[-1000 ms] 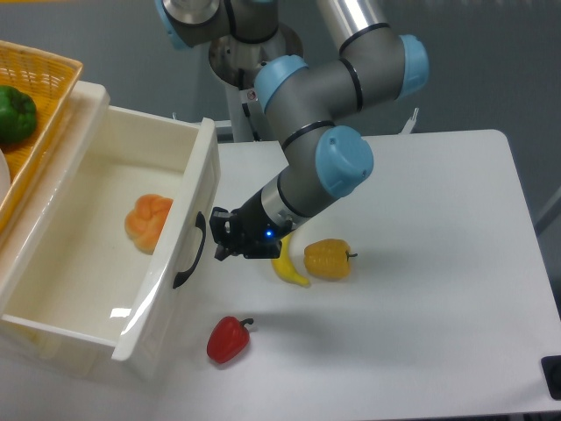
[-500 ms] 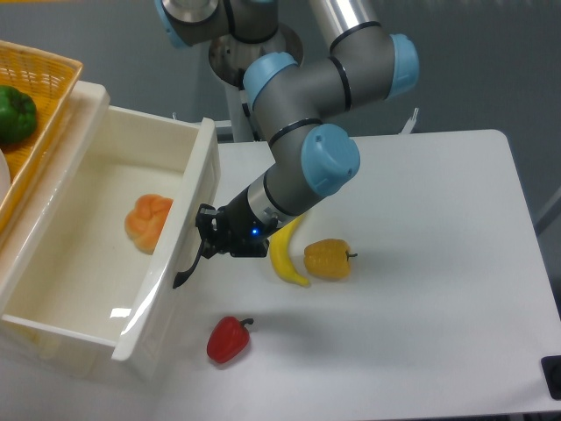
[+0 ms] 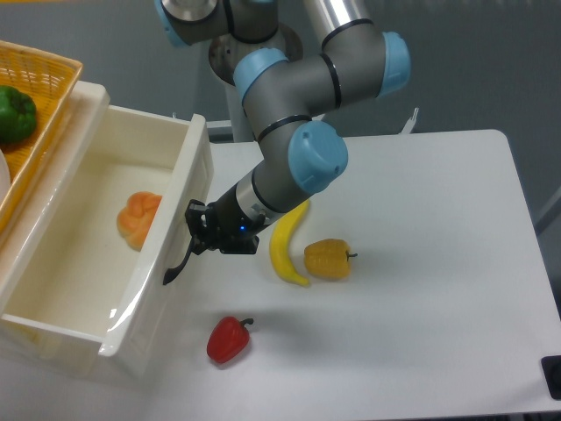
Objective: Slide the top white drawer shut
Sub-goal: 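Push the drawer front with the gripper into the cabinet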
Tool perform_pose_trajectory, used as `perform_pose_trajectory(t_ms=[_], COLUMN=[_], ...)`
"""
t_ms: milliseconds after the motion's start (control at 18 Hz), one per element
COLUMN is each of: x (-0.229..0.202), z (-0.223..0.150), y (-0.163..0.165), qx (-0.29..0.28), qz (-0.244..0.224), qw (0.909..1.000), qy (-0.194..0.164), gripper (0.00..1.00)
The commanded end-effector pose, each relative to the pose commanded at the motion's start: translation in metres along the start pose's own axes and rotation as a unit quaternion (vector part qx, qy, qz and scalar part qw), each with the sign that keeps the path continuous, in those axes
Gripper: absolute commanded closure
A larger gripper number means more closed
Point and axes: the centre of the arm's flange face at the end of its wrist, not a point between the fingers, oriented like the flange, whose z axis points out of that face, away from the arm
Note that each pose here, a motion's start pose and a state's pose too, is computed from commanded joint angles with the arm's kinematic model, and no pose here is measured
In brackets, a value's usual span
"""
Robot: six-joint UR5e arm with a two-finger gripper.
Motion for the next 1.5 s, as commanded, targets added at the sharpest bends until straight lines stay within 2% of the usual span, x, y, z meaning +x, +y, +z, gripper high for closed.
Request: perform_pose_trajectory(t_ms=[1500], x=[0.080], z=[0.038], y=[-0.013], qx=[-0.029], qz=[0.014], qw=[0.9995], qy=[0.001], gripper=[0.97])
